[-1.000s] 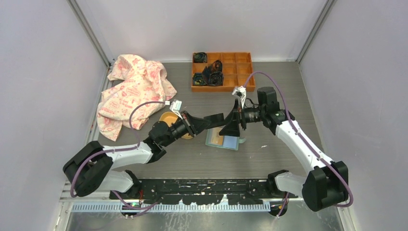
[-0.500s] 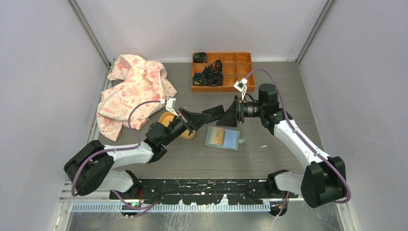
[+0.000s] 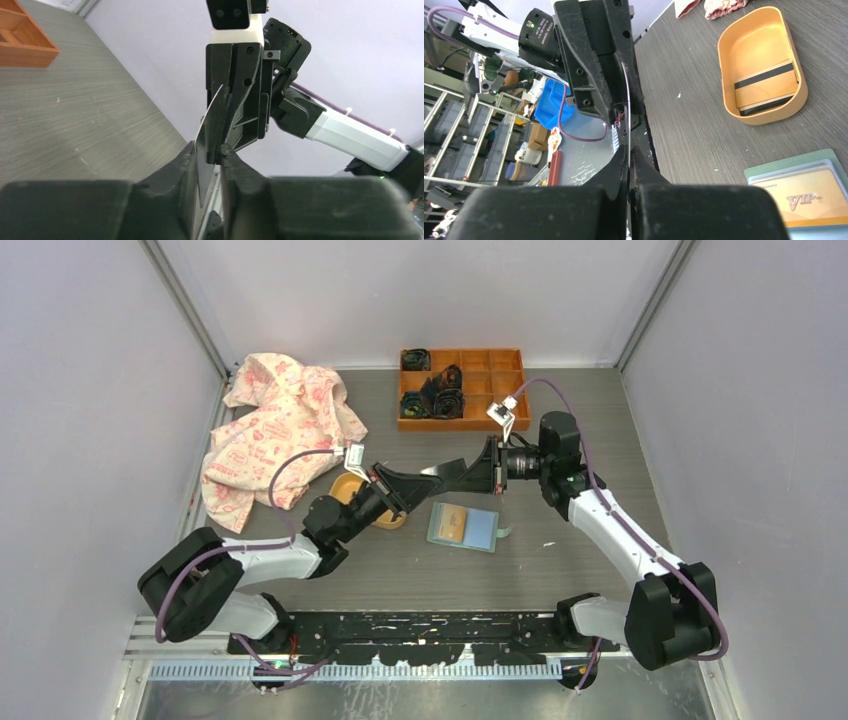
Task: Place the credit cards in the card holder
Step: Pick up the credit card from the storage box.
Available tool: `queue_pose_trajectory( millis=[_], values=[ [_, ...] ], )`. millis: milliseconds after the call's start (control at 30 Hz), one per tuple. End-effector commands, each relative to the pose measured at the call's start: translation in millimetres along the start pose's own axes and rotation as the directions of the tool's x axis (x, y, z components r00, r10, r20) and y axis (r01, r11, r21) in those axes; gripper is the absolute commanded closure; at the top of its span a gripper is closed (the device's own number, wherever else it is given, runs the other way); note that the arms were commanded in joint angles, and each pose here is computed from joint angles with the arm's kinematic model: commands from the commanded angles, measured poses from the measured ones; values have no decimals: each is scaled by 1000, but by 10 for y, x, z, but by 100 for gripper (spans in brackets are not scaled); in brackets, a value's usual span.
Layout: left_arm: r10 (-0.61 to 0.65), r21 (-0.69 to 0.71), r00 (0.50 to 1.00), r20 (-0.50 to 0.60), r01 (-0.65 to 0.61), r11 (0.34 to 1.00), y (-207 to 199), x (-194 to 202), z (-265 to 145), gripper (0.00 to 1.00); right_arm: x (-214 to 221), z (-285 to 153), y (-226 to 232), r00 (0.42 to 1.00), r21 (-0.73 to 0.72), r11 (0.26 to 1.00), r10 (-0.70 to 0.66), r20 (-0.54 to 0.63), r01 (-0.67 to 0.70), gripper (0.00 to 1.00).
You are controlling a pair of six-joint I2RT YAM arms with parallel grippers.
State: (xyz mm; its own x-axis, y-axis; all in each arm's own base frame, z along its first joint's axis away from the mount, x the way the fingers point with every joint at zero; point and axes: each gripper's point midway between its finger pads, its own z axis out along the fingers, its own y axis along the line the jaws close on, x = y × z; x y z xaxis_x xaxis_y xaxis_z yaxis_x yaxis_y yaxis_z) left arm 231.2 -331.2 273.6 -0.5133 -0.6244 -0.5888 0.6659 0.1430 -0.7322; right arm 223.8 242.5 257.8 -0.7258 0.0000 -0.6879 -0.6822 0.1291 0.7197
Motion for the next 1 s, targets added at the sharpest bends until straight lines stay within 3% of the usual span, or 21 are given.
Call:
queue_pose_trajectory(
  millis=[0, 67, 167, 300, 433, 567, 800, 967],
  values=[
    [92, 40, 996, 12, -92, 995, -131, -109, -114, 61, 61, -30, 18, 993, -17, 994, -105, -54, 105, 99],
    [182, 15, 982, -59, -181, 983, -42, -81, -254, 44, 189, -98, 46, 982, -10, 989, -146, -123, 146, 99],
    [262, -21, 949, -174, -269, 963, 2, -143, -530, 25, 377, -208, 32, 938, -8, 962, -267, -219, 272, 99],
    [367, -25, 863, -348, -400, 916, -56, -104, -860, 1, 631, -311, 10, 847, -58, 920, -381, -371, 388, 99],
    [363, 52, 807, -466, -385, 921, -171, 50, -957, 1, 858, -297, 21, 764, -139, 896, -433, -478, 421, 99],
    [310, 93, 779, -544, -311, 946, -153, 204, -854, 15, 1018, -275, 45, 706, -210, 880, -468, -532, 425, 99],
    [401, 206, 711, -578, -348, 914, -106, 538, -562, 23, 1118, -238, 14, 677, -233, 882, -466, -570, 411, 99],
    [385, 265, 715, -583, -281, 922, -133, 704, -401, 30, 1141, -227, 1, 670, -237, 882, -464, -580, 406, 99]
  ],
)
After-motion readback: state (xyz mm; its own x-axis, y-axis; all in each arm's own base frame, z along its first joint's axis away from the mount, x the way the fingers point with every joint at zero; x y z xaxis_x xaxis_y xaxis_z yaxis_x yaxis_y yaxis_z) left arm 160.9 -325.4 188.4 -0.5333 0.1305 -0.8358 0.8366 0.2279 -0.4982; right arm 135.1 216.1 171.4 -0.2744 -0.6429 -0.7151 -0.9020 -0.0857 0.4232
